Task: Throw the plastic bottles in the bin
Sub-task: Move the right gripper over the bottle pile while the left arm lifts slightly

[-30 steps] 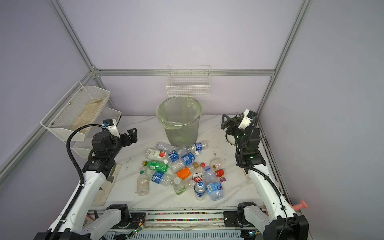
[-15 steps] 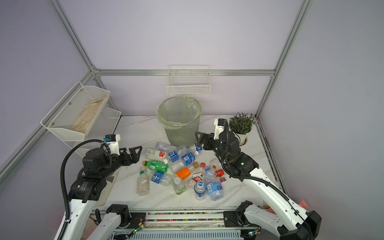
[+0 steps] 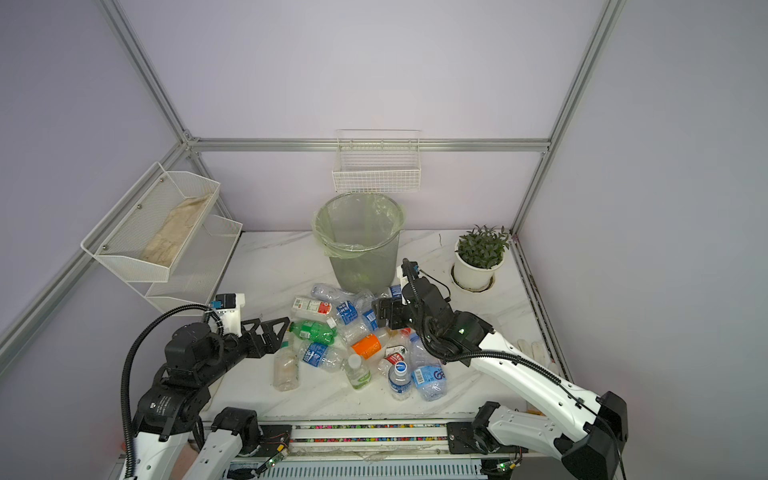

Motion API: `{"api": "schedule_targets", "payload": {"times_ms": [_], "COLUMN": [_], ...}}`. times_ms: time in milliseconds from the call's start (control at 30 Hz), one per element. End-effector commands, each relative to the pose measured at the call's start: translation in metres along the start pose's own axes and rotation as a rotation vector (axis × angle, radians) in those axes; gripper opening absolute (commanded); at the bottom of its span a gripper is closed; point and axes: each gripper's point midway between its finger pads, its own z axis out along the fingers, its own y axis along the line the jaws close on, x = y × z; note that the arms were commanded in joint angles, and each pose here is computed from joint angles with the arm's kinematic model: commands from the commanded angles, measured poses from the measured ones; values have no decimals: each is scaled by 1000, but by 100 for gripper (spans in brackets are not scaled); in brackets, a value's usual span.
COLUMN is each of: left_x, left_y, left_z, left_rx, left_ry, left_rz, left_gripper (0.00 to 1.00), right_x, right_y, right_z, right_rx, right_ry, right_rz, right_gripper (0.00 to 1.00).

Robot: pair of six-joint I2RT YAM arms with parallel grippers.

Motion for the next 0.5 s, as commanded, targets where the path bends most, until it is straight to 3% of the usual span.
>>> {"api": "schedule_targets", "payload": {"times_ms": [0, 267, 467], "left_x": [9, 9, 10], "left_y": [2, 2, 1], "left_z": [8, 3, 4], "left_rx": [9, 3, 1], "left_ry": [20, -6, 3], "left_rz": [-17, -13, -11], "left_gripper": [100, 100, 100], "right_x": [27, 57, 83], "right_y": [-6, 25, 47], "right_z": [-1, 9, 18], "right_rx": [26, -93, -107], "right_ry": [68, 159, 267], "right_rz": [-58, -208, -321], "right_gripper": [93, 95, 94]}}
